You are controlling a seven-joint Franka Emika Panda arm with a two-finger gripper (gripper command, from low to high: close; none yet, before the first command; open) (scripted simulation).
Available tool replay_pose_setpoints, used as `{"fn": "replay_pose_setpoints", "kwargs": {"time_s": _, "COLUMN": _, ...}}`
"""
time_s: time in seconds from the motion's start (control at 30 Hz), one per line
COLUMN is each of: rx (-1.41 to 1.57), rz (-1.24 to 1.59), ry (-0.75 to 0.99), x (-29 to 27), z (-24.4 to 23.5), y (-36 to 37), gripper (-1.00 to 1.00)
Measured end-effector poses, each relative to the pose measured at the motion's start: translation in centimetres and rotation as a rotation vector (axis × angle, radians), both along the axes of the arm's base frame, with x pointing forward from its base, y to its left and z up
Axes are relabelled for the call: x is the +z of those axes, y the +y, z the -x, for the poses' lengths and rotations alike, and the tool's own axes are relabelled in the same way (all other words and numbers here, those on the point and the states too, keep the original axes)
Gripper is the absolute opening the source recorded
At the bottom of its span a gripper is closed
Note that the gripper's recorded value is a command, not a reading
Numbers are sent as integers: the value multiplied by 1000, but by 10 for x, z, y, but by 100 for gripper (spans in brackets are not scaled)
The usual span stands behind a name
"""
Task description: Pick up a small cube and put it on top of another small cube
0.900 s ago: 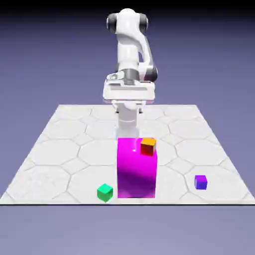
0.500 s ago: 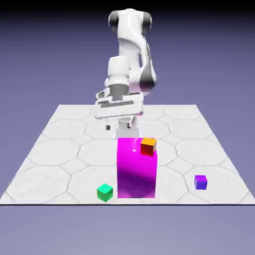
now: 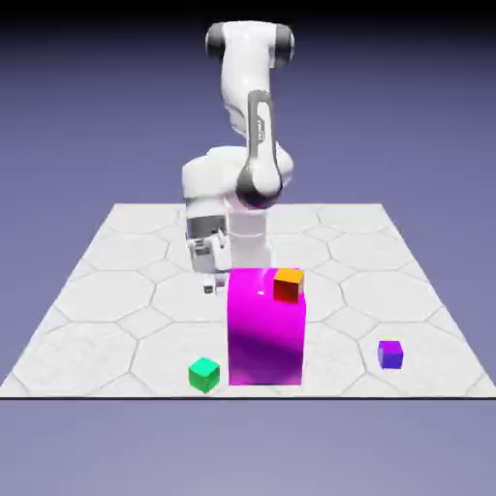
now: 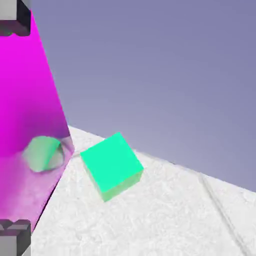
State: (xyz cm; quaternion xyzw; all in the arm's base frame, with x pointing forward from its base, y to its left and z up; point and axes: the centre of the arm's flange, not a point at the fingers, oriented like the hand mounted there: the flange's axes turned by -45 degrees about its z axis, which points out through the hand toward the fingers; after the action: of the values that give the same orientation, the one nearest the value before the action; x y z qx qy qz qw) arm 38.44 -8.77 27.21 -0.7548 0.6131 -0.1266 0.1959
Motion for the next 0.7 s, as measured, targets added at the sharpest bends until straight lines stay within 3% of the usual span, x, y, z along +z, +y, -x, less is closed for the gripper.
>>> {"fn": "replay_pose_setpoints", "kwargs": {"time_s": 0.7, "rx": -900, "rz": -602, "ry": 292, "x": -99, "z": 173, "y": 44, "gripper": 0}}
